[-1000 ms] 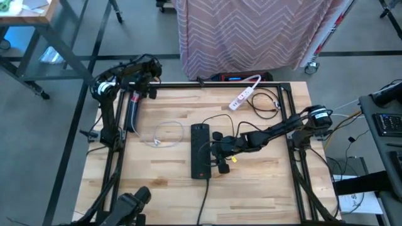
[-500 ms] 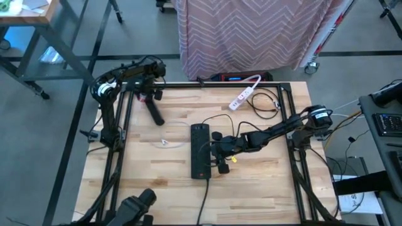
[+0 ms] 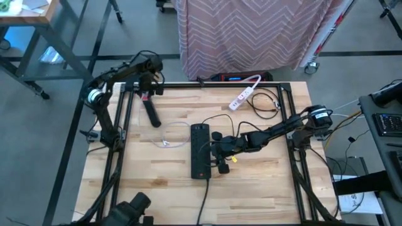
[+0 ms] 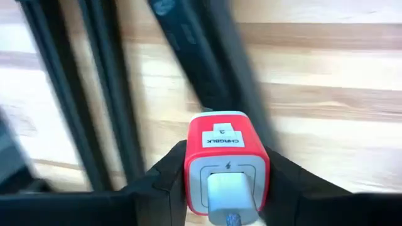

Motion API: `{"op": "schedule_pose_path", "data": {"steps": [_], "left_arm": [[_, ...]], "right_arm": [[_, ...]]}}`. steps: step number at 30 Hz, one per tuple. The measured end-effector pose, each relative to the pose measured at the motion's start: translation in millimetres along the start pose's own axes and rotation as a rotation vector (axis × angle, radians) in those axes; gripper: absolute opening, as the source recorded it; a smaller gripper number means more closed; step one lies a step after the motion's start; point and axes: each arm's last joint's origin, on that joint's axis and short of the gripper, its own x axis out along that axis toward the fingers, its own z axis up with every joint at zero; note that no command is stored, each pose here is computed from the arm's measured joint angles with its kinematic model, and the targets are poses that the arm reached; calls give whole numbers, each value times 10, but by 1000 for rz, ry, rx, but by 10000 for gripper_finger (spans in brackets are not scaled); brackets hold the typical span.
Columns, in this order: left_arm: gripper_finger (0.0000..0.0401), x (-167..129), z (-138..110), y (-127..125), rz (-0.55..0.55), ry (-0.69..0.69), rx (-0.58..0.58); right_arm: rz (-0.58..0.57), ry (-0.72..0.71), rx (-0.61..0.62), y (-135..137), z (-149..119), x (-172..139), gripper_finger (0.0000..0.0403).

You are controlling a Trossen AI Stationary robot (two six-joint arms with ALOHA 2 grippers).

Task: Insert USB
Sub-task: Insert the red charger adapter into the top black outlet extension

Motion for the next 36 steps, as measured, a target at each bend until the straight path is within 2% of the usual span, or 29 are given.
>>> {"op": "schedule_pose_path", "data": {"steps": [3,11,21,32,36], "left_arm": [[127,0,-105,63,-72,-31,-43],[127,201,-365,295,-131,-63,-145],[127,133,-362,446,-281,-182,-220],[127,235,-395,455,-197,-131,-272],[127,180,-472,554,-28,-135,-294]], "right_arm": [[1,4,0,2,-3,0,199],[8,9,8,4,-9,0,199],[8,8,10,4,-8,0,199],[8,8,1,4,-8,0,199],[8,8,0,4,-8,0,199]]}}
